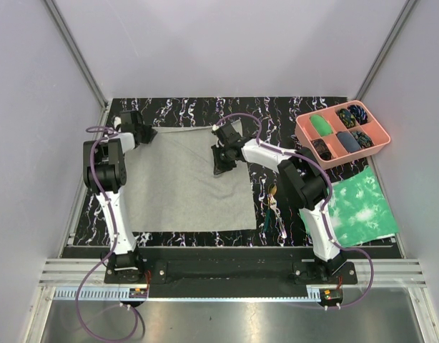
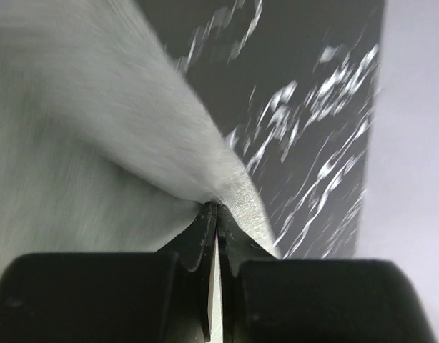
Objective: Fold the napkin into a case and place the utensils inside
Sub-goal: Flatten out the crumpled napkin at the center of the board.
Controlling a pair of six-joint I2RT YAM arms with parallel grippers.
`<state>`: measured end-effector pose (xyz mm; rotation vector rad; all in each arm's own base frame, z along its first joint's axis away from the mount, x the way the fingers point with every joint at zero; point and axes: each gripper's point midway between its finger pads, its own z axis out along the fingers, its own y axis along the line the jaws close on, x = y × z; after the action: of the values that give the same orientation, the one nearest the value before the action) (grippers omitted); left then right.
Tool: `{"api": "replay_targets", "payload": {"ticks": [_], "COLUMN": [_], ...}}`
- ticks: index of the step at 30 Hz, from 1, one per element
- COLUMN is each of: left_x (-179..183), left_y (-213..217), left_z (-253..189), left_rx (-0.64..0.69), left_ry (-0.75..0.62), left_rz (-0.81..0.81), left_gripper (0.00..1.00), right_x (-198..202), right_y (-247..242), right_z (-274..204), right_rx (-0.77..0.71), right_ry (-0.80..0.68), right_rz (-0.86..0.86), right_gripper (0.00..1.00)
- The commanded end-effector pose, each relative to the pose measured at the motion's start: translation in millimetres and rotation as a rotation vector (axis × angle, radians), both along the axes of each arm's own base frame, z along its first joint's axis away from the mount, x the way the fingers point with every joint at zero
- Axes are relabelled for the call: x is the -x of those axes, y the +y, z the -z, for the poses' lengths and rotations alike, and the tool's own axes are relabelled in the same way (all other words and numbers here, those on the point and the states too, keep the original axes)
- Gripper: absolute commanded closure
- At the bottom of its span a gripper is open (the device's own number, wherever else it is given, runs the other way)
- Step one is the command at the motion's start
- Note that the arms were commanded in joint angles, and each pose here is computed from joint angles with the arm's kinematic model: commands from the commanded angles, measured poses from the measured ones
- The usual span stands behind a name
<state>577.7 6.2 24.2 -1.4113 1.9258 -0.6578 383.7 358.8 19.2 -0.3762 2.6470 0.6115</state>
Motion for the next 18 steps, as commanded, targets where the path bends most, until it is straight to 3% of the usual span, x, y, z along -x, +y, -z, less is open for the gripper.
{"api": "replay_targets", "payload": {"ticks": [1, 5, 8, 9, 12, 13, 18], "left_x": [-59.8, -102.6, -92.2, -80.8, -34.2, -19.3, 95.8], "left_y": [31.3, 31.9, 7.2, 1.1, -15.8, -21.2, -47.2], "left_z": [-33.6, -102.6, -149.1, -173.4, -191.7, -190.7, -149.1], "left_rx": [0.037, 0.012, -0.026, -0.045, -0.082, -0.091, -0.085], "left_ry": [-0.217, -0.482, -0.571, -0.568, -0.497, -0.466, -0.188], "left_rz": [-0.065, 0.016, 0.154, 0.181, 0.256, 0.28, 0.351], "left_gripper": [0.92, 0.88, 0.79, 0.77, 0.72, 0.7, 0.64], "right_x": [11.3, 15.0, 9.1, 6.8, -3.2, -4.2, -1.3], "right_y": [-12.6, -14.8, -17.8, -18.0, -24.5, -26.4, -41.6], "right_z": [2.2, -4.5, -22.1, -32.7, -53.9, -58.0, -66.6], "right_rx": [0.038, 0.033, 0.03, 0.02, 0.019, 0.023, 0.082], "right_ry": [0.03, 0.03, -0.015, -0.033, -0.078, -0.085, -0.09], "right_rz": [-0.004, 0.001, 0.019, 0.023, 0.056, 0.061, 0.093], "right_gripper": [0.81, 0.81, 0.77, 0.7, 0.51, 0.38, 0.11]}}
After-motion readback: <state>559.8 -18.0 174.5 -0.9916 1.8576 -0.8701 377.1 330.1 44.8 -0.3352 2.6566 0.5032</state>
